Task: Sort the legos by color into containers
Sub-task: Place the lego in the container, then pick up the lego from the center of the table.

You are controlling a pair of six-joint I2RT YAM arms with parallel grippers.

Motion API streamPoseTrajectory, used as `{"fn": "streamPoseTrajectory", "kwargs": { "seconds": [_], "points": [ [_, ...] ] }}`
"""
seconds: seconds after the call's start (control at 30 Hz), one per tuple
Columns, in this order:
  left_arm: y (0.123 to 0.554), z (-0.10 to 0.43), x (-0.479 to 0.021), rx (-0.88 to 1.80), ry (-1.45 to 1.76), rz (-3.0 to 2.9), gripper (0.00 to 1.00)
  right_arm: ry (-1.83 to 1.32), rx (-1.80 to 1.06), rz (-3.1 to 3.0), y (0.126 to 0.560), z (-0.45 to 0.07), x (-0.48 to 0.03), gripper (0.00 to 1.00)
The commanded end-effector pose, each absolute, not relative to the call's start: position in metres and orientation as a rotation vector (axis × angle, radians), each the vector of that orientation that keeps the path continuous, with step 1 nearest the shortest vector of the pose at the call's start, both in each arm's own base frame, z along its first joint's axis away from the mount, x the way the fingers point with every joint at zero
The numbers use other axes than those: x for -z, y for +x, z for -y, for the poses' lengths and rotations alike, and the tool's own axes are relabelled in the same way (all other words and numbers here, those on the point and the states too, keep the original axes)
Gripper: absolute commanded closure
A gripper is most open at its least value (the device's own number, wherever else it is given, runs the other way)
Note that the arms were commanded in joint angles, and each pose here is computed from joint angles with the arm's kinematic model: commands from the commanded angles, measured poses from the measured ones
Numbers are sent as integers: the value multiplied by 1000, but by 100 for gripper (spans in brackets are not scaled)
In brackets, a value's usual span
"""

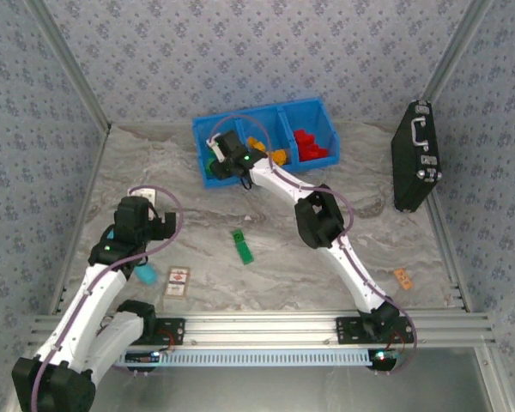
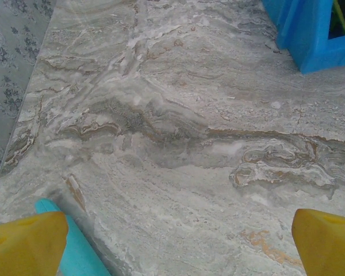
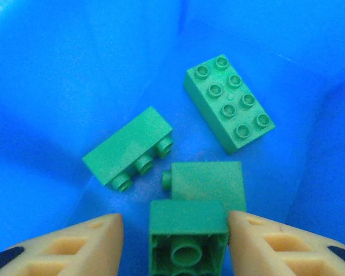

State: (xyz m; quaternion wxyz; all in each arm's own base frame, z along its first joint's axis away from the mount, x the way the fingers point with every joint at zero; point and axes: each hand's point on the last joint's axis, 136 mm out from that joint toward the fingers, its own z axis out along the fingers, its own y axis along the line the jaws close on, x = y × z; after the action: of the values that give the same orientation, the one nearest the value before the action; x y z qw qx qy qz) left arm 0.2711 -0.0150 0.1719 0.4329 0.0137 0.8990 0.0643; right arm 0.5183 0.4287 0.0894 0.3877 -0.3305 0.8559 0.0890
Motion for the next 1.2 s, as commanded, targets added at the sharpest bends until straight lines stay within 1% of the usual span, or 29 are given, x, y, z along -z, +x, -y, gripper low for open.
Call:
{"fn": "streamPoseTrajectory", "kwargs": {
  "seconds": [0.0,0.13,0.23,0.37,0.5,0.57,0.7,0.83,0.97,1.17],
  "points": [
    [274,16,-199,-135,28,-2168,0,-854,-262,-2074,500,-436,-161,44],
    [271,15,-207,-126,20,-2140,0,-889,-285,-2050,472,-440,-188,40],
    [268,16,-213,-110,18,-2118,0,-894,-287,-2051,452,-438,-198,38],
    [263,14,-221,-101,7,-2091,0,-865,-269,-2112,427,-430,-205,38],
    [257,14,-226,-80,-1,-2065,0,-782,-295,-2222,388,-421,-205,37],
    [255,15,-228,-71,-3,-2057,0,-727,-287,-2262,370,-415,-204,27],
    [251,18,-233,-34,-6,-2038,0,-629,-328,-2407,331,-394,-179,22],
    [244,22,-238,9,0,-2018,0,-554,-309,-2536,300,-372,-149,22],
    [238,22,-243,10,1,-1991,0,-536,-250,-2594,279,-359,-130,22],
    [235,22,-249,18,1,-1965,0,-511,-215,-2645,262,-349,-112,20]
  ]
}}
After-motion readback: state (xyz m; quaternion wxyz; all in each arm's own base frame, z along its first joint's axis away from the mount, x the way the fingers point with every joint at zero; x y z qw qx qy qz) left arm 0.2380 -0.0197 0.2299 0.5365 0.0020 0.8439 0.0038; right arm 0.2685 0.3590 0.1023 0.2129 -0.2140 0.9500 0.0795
